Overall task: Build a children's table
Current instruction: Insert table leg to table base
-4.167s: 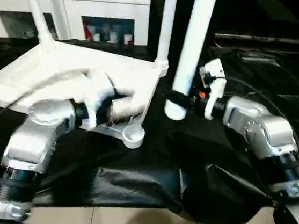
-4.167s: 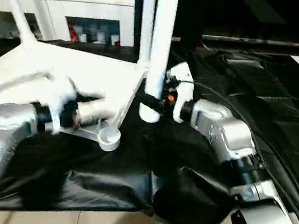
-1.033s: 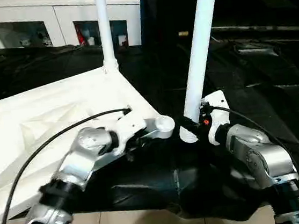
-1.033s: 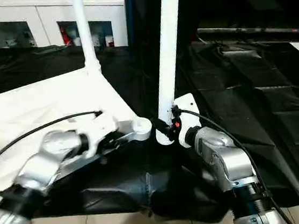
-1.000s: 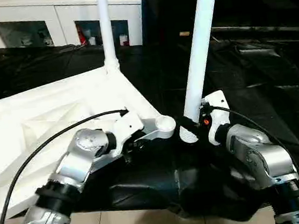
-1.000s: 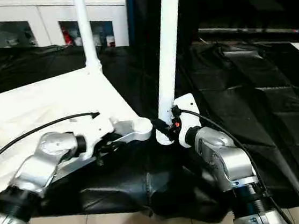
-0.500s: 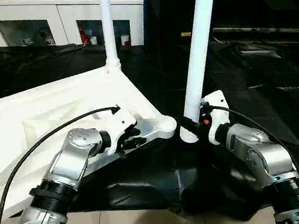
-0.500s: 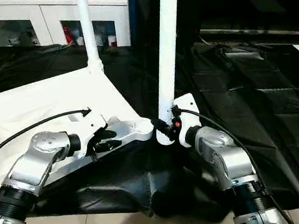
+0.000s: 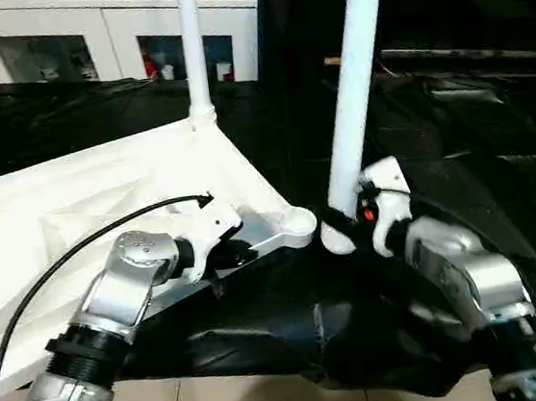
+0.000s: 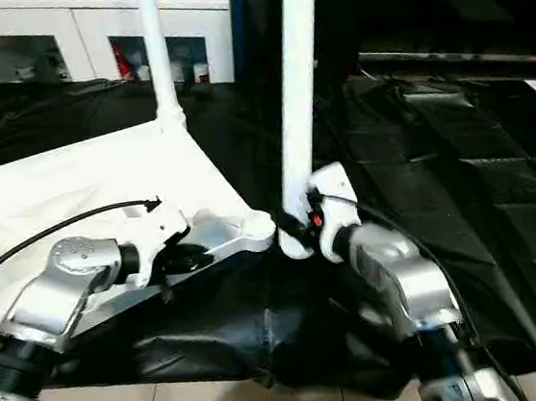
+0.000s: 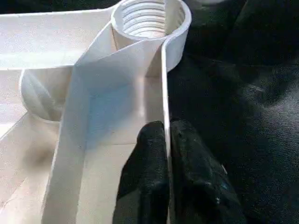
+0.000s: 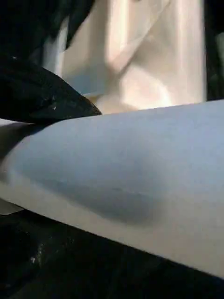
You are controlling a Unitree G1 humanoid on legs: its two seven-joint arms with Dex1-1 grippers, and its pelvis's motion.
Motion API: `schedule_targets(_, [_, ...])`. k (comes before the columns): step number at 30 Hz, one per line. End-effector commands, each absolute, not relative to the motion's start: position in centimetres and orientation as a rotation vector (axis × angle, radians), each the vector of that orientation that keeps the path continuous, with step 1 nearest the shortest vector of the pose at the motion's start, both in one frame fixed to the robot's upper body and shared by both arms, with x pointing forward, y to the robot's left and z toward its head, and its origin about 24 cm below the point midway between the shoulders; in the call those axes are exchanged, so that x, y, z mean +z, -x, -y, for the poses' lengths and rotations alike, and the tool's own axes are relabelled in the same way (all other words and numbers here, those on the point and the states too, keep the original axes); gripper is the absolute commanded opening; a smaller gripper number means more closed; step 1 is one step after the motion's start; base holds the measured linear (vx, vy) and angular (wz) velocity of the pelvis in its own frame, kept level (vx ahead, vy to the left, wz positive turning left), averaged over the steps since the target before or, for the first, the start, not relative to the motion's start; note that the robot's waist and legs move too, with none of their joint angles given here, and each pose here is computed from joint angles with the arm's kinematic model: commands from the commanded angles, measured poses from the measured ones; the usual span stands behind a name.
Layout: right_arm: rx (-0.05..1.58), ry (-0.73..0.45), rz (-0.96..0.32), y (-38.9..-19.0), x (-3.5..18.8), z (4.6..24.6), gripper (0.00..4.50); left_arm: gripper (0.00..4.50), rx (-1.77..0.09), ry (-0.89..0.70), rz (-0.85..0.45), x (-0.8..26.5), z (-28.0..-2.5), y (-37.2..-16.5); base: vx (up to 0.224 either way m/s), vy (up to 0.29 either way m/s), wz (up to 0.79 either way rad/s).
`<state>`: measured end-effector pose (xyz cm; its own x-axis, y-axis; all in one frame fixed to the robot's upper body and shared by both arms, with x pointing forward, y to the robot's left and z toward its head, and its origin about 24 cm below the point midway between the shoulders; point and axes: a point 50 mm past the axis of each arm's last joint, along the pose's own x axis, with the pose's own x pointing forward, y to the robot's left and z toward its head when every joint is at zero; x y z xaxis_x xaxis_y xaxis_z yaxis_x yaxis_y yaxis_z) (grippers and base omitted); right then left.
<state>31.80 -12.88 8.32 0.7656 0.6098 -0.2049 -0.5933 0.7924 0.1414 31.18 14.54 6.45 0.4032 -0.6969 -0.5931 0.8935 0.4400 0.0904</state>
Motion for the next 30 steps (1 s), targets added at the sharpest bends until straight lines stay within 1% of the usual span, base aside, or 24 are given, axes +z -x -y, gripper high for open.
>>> schedule_targets(1, [0.694,-0.093,-0.196,-32.0,9.8,12.7,1.91,0.04,-1.058,-0.439,-0.531,6.4,-14.4,-30.9,0.0,0.0,0.0])
schedule_targets(4, [0.735,-0.141,-0.172,-32.3,10.6,12.0,1.91,0.0,-1.071,-0.44,-0.541,6.2,-14.4,-30.7,0.0,0.0,0.0])
schedule_targets(6, [0.743,-0.146,-0.172,-32.8,10.7,11.6,1.91,0.0,-1.084,-0.44,-0.546,6.0,-14.4,-30.5,0.0,0.0,0.0])
schedule_targets(10, [0.769,-0.123,-0.217,-33.4,9.5,10.9,1.91,0.0,-1.109,-0.444,-0.549,5.9,-14.3,-30.3,0.0,0.0,0.0])
schedule_targets(17, [0.774,-0.089,-0.292,-34.1,7.7,10.4,1.91,0.0,-1.152,-0.473,-0.523,6.3,-14.0,-30.2,0.0,0.0,0.0])
schedule_targets(24, [0.791,-0.082,-0.312,-34.5,7.1,10.1,1.91,0.0,-1.158,-0.489,-0.517,6.4,-14.0,-30.3,0.0,0.0,0.0])
schedule_targets(30, [0.788,-0.125,-0.331,-34.8,6.4,9.8,1.91,0.0,-1.166,-0.497,-0.514,6.3,-13.8,-30.4,0.0,0.0,0.0])
